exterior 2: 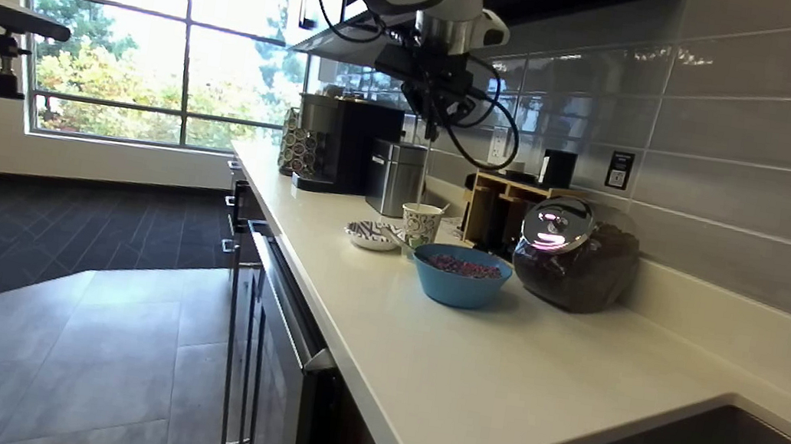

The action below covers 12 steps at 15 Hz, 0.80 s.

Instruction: Move the chopstick to the bowl

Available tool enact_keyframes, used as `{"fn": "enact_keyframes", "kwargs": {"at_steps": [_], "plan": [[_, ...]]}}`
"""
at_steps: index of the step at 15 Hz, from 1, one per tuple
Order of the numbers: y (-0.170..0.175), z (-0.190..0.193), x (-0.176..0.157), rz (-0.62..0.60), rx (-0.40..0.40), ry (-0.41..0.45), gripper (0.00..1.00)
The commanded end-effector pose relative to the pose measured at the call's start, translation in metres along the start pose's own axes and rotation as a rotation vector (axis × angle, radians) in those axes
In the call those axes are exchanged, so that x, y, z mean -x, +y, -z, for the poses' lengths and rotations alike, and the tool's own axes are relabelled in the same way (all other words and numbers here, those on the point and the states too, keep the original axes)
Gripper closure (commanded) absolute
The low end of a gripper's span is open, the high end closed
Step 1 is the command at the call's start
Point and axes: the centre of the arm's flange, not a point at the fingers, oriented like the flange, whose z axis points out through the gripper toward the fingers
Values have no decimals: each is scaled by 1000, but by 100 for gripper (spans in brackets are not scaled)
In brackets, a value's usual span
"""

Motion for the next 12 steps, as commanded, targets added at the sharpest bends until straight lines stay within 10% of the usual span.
{"fn": "enact_keyframes", "kwargs": {"at_steps": [1, 4, 12], "plan": [[-20, 37, 16, -114, 14, -26, 98], [-28, 56, 22, -185, 11, -22, 98], [-15, 80, 41, -301, 298, -9, 98]]}}
